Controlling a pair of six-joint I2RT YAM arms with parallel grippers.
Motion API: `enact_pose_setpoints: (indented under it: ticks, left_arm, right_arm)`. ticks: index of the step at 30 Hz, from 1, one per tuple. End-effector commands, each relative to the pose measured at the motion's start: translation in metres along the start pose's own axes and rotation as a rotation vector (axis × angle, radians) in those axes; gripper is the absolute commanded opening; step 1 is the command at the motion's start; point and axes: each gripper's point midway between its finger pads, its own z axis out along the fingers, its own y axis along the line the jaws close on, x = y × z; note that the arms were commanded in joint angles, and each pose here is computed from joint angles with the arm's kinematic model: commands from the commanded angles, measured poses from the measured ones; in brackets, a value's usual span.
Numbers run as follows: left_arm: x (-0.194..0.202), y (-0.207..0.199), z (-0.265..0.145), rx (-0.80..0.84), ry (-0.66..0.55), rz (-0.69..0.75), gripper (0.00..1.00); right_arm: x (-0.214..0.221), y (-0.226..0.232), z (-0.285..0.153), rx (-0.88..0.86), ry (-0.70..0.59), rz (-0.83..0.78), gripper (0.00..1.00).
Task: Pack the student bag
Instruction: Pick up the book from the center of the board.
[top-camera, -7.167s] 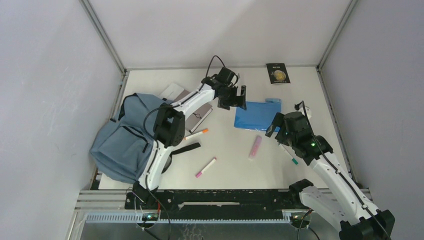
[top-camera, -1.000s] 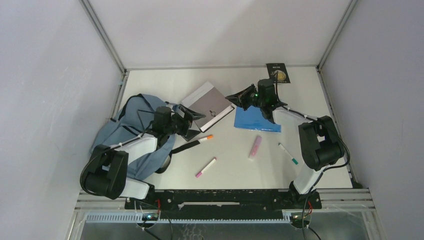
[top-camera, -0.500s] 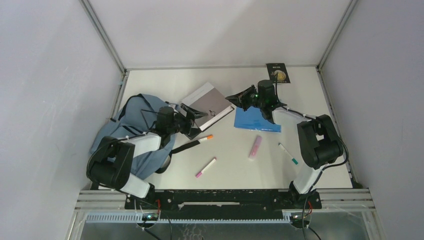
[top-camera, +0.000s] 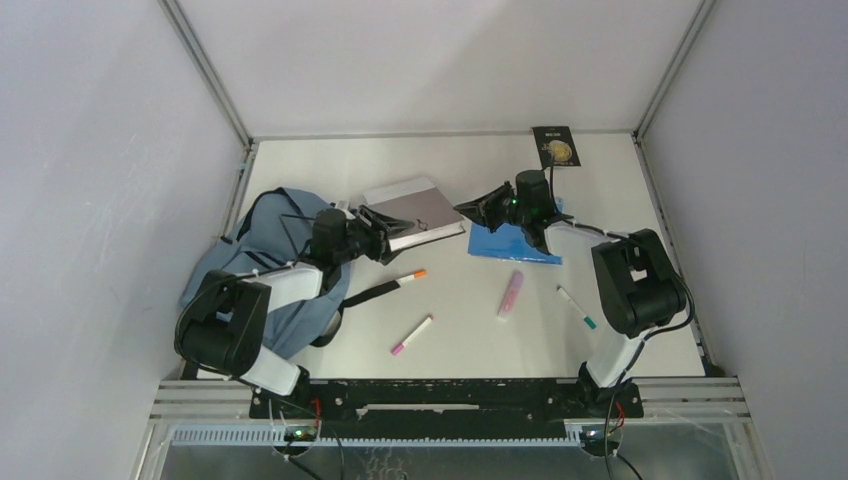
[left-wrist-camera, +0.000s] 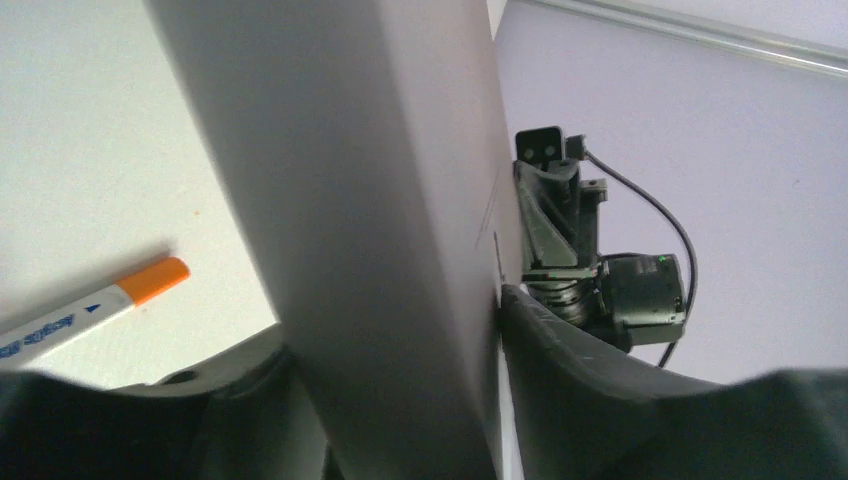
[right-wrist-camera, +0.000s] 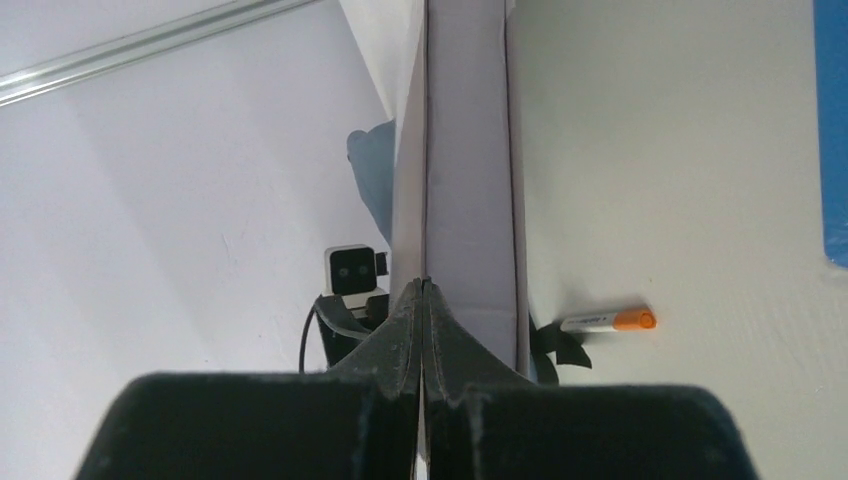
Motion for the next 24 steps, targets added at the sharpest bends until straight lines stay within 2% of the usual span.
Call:
enact_pose_setpoints:
  ticks: [1,4,5,7,8,12,17,20,24]
  left_arm:
    - [-0.003,-0.063,-0.006,0.165,-0.014,0.076,0.51]
    - [-0.002,-0.062,-0.008,0.165,-0.011,0.087,0.3]
    - [-0.002,-0.061,-0.008,0.164,-0.01,0.091,0.26]
    - [0.0,-0.059,-0.009,0.164,-0.005,0.109,0.17]
    - [0.001,-0.059,-0.01,0.165,0.002,0.128,0.16]
    - [0.011,-0.059,-0.015,0.183,0.041,0.263,0.15]
    - [0.015,-0.065,-0.024,0.207,0.039,0.343,0.18]
    - [0.018,-0.082,-0.029,0.253,0.032,0.377,0.18]
    - [0.025,-0.099,-0.034,0.297,0.033,0.416,0.18]
  right_arm:
    - [0.007,0.011,-0.001,-0.046,0.034,-0.066,0.0]
    - [0.006,0.01,-0.003,-0.039,0.028,-0.096,0.0]
    - [0.007,0.01,-0.005,-0.037,0.029,-0.106,0.14]
    - [0.007,0.012,-0.01,-0.039,0.021,-0.142,0.51]
    - [0.007,0.014,-0.014,-0.037,0.017,-0.166,0.65]
    - [0.006,0.016,-0.04,-0.022,-0.037,-0.259,0.97]
    - [0.014,0.01,-0.073,-0.089,-0.088,-0.258,1.0]
    - [0.028,0.0,-0.084,-0.159,-0.086,-0.226,1.0]
    - [0.05,0.003,-0.091,-0.26,-0.087,-0.266,1.0]
